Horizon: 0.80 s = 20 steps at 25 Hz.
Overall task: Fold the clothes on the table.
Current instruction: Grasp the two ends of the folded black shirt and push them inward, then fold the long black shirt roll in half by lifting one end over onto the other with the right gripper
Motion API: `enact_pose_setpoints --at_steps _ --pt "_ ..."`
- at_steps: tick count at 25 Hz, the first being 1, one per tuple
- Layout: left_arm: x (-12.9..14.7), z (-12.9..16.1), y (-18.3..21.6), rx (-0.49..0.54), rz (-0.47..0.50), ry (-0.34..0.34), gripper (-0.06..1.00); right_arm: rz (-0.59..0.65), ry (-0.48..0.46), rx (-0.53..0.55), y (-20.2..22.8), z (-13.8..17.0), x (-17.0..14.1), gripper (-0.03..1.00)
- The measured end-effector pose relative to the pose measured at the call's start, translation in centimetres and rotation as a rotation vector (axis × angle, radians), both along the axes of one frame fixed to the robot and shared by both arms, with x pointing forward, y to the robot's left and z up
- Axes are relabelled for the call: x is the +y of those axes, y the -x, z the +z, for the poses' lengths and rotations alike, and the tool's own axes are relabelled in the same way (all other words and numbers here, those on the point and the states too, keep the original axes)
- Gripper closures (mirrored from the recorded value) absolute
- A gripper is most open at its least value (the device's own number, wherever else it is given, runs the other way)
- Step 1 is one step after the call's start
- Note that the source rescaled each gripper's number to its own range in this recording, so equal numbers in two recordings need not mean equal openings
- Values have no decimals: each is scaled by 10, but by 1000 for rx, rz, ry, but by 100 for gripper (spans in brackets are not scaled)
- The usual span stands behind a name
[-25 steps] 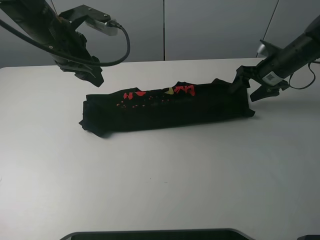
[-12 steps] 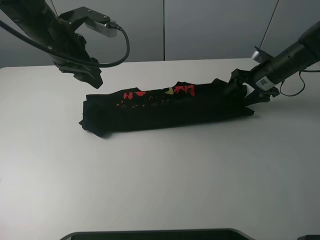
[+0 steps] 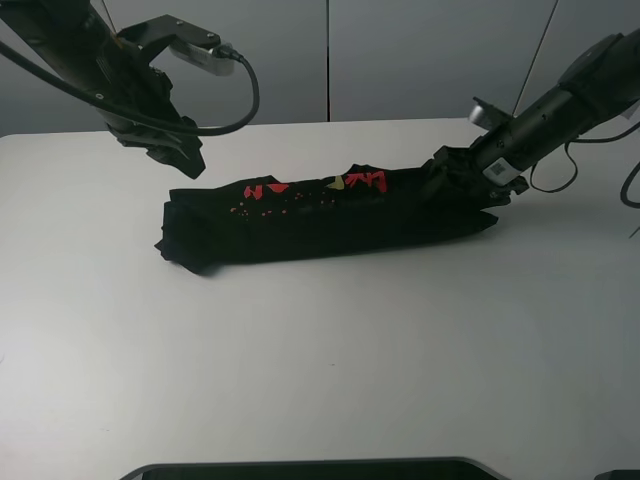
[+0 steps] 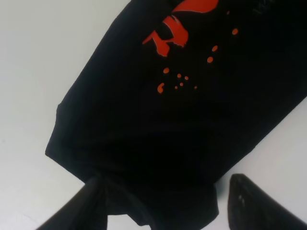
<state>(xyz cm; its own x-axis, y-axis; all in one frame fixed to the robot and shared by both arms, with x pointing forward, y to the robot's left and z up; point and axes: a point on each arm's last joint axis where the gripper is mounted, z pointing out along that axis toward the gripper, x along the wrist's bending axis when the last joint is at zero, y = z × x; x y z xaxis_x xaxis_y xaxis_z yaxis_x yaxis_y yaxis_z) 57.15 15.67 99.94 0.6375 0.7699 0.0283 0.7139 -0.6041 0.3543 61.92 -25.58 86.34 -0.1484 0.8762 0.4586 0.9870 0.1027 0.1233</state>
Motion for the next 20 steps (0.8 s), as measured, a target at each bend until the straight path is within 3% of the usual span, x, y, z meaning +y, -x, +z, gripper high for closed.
enact_pose_setpoints --at_steps 3,6,11,17,20 --pt "0 0 0 4 0 -2 24 15 59 1 1 -3 -3 52" --pt "-1 0 1 16 6 10 24 39 94 4 2 -5 -6 85" --pt "-5 0 3 35 11 63 25 48 103 4 2 -6 -5 86" --pt "-6 -2 3 39 -15 59 50 42 111 6 2 -6 -6 86" --pt "-8 -17 0 79 -15 43 52 7 145 31 3 -6 -8 86"
